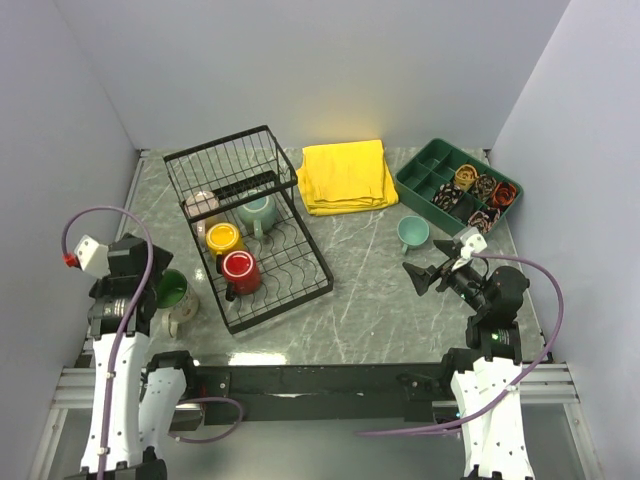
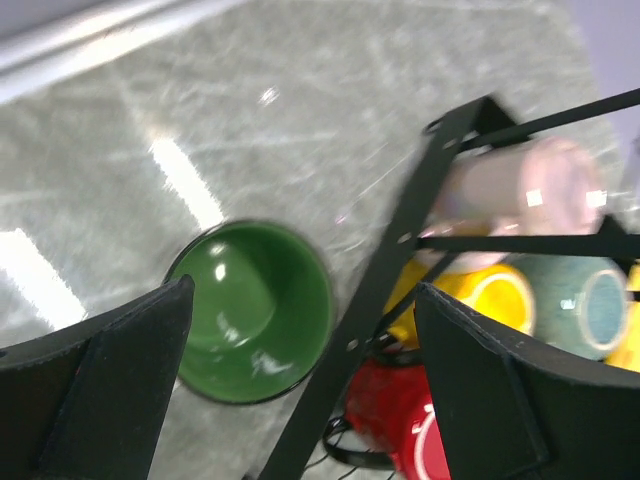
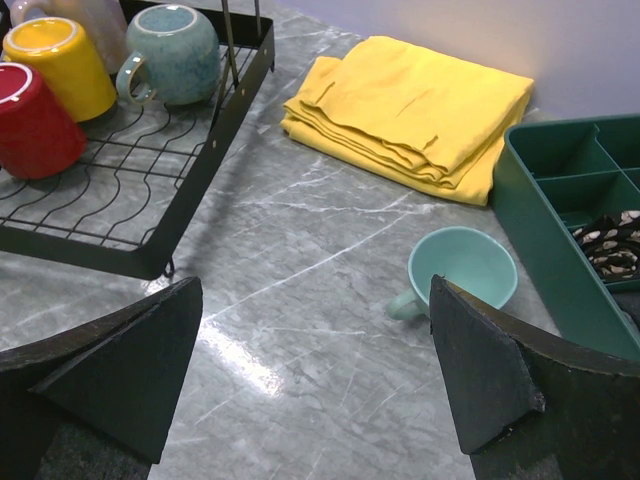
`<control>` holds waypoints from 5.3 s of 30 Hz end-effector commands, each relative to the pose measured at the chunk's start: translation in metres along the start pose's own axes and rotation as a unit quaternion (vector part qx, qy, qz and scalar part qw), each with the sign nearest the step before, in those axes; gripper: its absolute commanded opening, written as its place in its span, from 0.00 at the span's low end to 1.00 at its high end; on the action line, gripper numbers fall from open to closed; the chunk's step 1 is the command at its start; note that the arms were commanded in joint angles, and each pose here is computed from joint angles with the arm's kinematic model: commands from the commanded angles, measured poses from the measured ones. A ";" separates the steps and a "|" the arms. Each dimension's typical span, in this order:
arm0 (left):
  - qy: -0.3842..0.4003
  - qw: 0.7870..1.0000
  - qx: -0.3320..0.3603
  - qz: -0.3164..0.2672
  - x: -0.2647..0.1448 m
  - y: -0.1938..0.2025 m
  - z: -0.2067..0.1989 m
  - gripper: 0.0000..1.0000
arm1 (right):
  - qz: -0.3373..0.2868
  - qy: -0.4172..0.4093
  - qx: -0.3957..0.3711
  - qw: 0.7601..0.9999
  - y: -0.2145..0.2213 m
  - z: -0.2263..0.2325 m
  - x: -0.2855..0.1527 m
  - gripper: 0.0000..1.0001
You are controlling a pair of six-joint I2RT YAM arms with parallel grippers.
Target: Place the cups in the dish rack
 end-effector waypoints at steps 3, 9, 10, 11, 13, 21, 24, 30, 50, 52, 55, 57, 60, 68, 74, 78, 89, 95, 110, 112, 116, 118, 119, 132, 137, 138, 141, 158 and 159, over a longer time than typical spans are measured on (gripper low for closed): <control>-0.069 0.997 -0.035 0.026 -0.004 0.003 0.011 0.96 | -0.017 -0.006 -0.022 1.000 -0.018 0.000 -0.002 1.00; -0.104 0.990 -0.041 0.087 0.012 0.023 0.022 0.96 | -0.018 -0.004 -0.026 0.999 -0.020 0.001 -0.003 1.00; -0.108 0.989 -0.053 0.091 0.015 0.023 0.025 0.97 | -0.018 -0.002 -0.029 0.999 -0.022 0.000 -0.003 1.00; -0.108 0.988 -0.056 0.096 0.019 0.026 0.027 0.97 | -0.018 -0.002 -0.028 0.999 -0.022 0.000 -0.004 1.00; -0.116 0.986 -0.063 0.100 0.023 0.025 0.031 0.97 | -0.018 -0.003 -0.029 0.999 -0.023 0.001 -0.004 1.00; -0.145 0.976 -0.070 0.144 0.046 0.042 0.039 0.97 | -0.014 -0.002 -0.030 0.999 -0.026 0.001 -0.005 1.00; -0.147 0.975 -0.072 0.148 0.049 0.045 0.041 0.93 | -0.017 -0.001 -0.034 0.999 -0.029 0.001 -0.006 1.00; -0.163 0.969 -0.076 0.166 0.063 0.054 0.045 0.73 | -0.019 0.004 -0.038 0.999 -0.030 0.001 -0.008 1.00; -0.172 0.968 -0.093 0.156 0.075 0.055 0.054 0.36 | -0.022 0.015 -0.044 0.999 -0.033 -0.001 -0.011 1.00; -0.164 0.970 -0.095 0.152 0.074 0.052 0.052 0.25 | -0.023 0.016 -0.045 0.999 -0.034 -0.001 -0.011 1.00; -0.139 0.977 -0.101 0.127 0.068 0.039 0.045 0.15 | -0.022 0.017 -0.044 0.999 -0.033 -0.001 -0.011 1.00; -0.129 0.981 -0.103 0.098 0.063 0.025 0.041 0.10 | -0.022 0.017 -0.045 0.999 -0.033 -0.002 -0.011 1.00; -0.090 0.988 -0.116 0.051 0.049 0.003 0.028 0.01 | -0.022 0.017 -0.044 0.999 -0.033 -0.002 -0.011 1.00; -0.002 0.993 -0.115 0.025 0.025 -0.032 -0.007 0.01 | -0.023 0.016 -0.045 0.999 -0.034 -0.002 -0.011 1.00; 0.092 0.991 -0.094 -0.034 -0.014 -0.106 -0.062 0.01 | -0.016 0.005 -0.036 0.999 -0.030 -0.001 -0.008 1.00; 0.185 0.980 -0.060 -0.044 -0.041 -0.139 -0.101 0.01 | -0.013 0.001 -0.033 0.999 -0.028 -0.001 -0.007 1.00; 0.467 0.880 -0.080 0.039 -0.098 -0.158 -0.184 0.01 | -0.005 -0.001 -0.025 1.000 -0.024 -0.002 -0.005 1.00; 0.573 0.811 -0.089 0.074 -0.156 -0.148 -0.214 0.01 | -0.006 -0.024 -0.025 0.999 -0.024 0.003 -0.005 1.00; 0.749 0.567 -0.157 0.305 -0.283 -0.044 -0.269 0.01 | 0.012 -0.339 0.037 0.940 -0.103 0.082 0.001 1.00; 0.744 0.559 -0.161 0.327 -0.283 -0.023 -0.283 0.01 | 0.007 -0.362 0.046 0.931 -0.125 0.095 0.008 1.00; 0.746 0.530 -0.179 0.361 -0.296 0.005 -0.295 0.01 | -0.026 -0.407 0.096 0.908 -0.168 0.101 0.015 1.00; 0.742 0.525 -0.204 0.364 -0.299 0.015 -0.300 0.01 | -0.029 -0.419 0.107 0.901 -0.187 0.104 0.018 1.00; 0.740 0.520 -0.211 0.371 -0.301 0.021 -0.300 0.01 | -0.037 -0.420 0.105 0.900 -0.196 0.104 0.020 1.00; 0.720 0.494 -0.273 0.404 -0.310 0.056 -0.310 0.01 | -0.059 -0.392 0.240 0.886 -0.211 0.097 0.042 1.00; 0.713 0.492 -0.295 0.402 -0.309 0.052 -0.304 0.01 | -0.075 -0.381 0.256 0.886 -0.219 0.091 0.041 1.00; 0.709 0.497 -0.298 0.402 -0.308 0.053 -0.304 0.01 | -0.080 -0.382 0.261 0.883 -0.221 0.088 0.041 1.00; 0.697 0.499 -0.314 0.408 -0.307 0.053 -0.300 0.01 | -0.091 -0.404 0.275 0.868 -0.228 0.088 0.040 0.98; 0.656 0.530 -0.322 0.429 -0.306 0.082 -0.312 0.01 | -0.064 -0.413 0.300 0.858 -0.215 0.093 0.050 0.44; 0.656 0.531 -0.322 0.429 -0.306 0.083 -0.313 0.01 | -0.063 -0.413 0.305 0.856 -0.215 0.093 0.049 0.44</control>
Point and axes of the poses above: each gripper's point midway between its finger pads, its own x axis out along the fingers, its own z axis along the line the jaws close on, y = z × x, the point moved 5 cm from there along -x, back along the fingers, and after that the axes turned 2 degrees about -x, right-handed, at the moved point
